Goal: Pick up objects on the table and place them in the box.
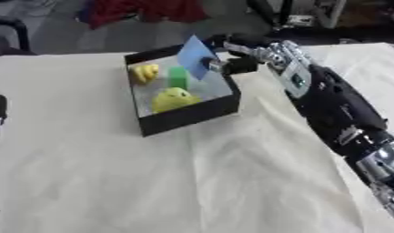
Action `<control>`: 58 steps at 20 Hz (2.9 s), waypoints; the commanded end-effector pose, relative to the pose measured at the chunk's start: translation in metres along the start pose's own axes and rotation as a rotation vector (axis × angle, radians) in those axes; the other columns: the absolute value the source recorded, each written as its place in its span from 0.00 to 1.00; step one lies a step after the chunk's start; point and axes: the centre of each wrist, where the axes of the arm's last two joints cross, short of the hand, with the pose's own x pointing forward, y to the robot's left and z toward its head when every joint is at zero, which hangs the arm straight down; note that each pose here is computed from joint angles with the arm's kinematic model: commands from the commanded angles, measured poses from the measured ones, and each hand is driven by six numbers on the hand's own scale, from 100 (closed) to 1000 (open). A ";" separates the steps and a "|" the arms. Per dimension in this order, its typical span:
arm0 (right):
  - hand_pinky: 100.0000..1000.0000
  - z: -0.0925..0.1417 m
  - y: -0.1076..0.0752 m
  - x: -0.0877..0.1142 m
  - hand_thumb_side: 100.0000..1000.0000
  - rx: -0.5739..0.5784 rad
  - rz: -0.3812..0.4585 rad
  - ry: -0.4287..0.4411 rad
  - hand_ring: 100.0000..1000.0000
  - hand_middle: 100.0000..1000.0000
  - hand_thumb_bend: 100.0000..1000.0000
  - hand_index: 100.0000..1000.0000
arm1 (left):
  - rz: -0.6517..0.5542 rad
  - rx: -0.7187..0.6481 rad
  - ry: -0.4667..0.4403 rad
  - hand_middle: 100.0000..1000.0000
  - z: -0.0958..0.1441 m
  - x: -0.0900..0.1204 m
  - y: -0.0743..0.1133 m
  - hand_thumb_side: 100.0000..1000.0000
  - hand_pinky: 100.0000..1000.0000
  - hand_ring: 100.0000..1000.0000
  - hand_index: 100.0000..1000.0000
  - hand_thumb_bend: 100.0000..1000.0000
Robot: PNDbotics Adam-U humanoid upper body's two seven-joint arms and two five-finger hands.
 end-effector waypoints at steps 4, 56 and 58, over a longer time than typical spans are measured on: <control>0.98 0.003 -0.014 -0.001 1.00 -0.019 0.028 0.012 0.91 0.95 0.00 0.96 | 0.000 0.010 -0.031 0.54 -0.005 0.008 0.002 0.65 0.62 0.51 0.79 0.78; 0.79 0.005 -0.018 0.000 0.88 -0.067 0.291 0.074 0.60 0.20 0.15 0.26 | -0.002 0.016 -0.030 0.54 -0.005 0.008 0.003 0.65 0.62 0.50 0.79 0.79; 0.79 0.005 -0.018 0.000 0.87 -0.073 0.290 0.077 0.62 0.23 0.15 0.32 | -0.002 0.015 -0.030 0.54 -0.005 0.008 0.003 0.65 0.62 0.50 0.79 0.79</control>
